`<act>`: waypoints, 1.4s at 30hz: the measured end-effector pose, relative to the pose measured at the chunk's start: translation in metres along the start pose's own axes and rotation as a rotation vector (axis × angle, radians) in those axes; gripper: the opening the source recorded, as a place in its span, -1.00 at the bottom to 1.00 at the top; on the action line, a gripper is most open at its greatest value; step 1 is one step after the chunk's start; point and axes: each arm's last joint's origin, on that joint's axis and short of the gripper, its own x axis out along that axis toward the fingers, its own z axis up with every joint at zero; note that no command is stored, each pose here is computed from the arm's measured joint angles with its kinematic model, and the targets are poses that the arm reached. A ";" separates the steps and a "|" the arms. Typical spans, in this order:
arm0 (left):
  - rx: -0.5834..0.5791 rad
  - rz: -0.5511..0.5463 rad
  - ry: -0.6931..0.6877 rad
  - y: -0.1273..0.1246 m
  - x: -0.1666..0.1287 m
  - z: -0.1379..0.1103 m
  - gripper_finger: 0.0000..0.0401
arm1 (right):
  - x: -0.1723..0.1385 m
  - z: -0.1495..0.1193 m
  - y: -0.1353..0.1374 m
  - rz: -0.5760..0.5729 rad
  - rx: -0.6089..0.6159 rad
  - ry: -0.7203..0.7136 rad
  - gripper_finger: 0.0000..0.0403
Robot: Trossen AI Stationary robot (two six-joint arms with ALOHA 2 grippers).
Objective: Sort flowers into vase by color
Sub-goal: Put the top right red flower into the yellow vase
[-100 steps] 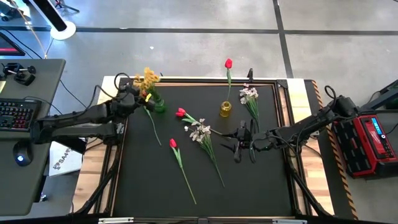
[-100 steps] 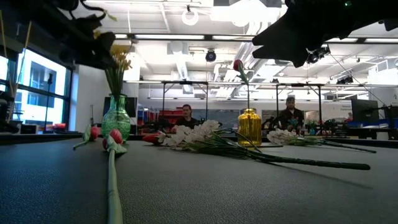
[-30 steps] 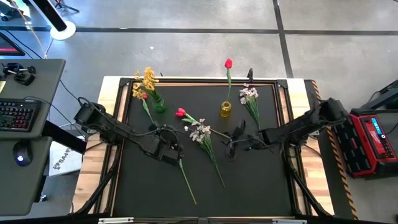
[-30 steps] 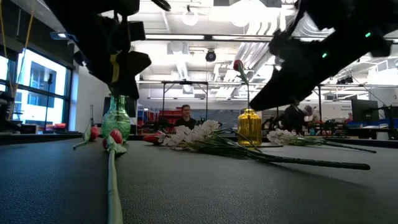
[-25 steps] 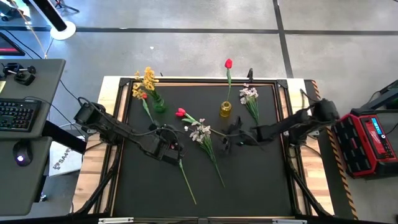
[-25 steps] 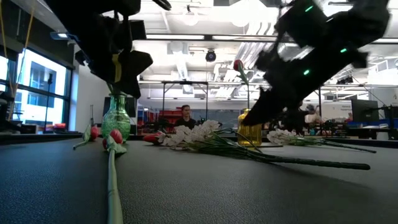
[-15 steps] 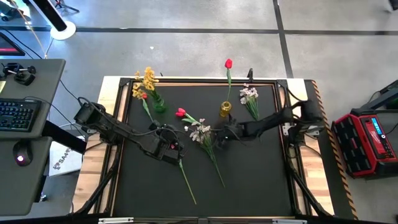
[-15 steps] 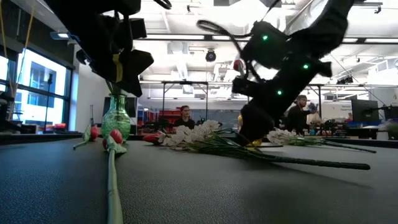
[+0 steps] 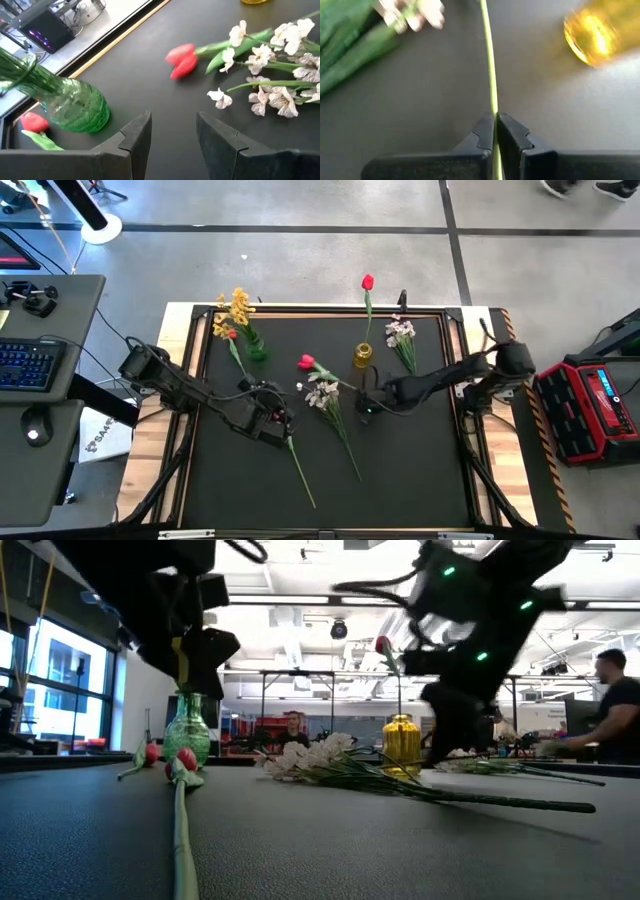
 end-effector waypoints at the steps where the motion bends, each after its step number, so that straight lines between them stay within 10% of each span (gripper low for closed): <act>1: -0.004 0.004 0.002 0.001 0.001 -0.003 -0.29 | -0.008 -0.005 0.000 -0.015 0.030 0.010 -0.98; 8: -0.039 0.018 0.000 0.005 0.004 -0.015 -0.29 | -0.059 -0.041 0.014 0.030 0.248 0.086 -0.98; 20: -0.033 -0.038 -0.047 -0.005 0.002 -0.014 -0.29 | -0.079 -0.080 0.043 0.166 0.254 0.264 -0.65; 29: -0.027 -0.043 -0.075 -0.007 0.001 -0.013 -0.29 | -0.064 -0.046 0.038 0.176 0.212 0.022 -0.07; 34: -0.029 -0.043 -0.076 -0.007 0.001 -0.013 -0.29 | -0.049 -0.018 0.033 0.214 0.188 -0.134 -0.12; 42: -0.036 -0.051 -0.080 -0.008 0.000 -0.013 -0.29 | -0.001 -0.015 0.026 0.134 0.158 0.020 -0.31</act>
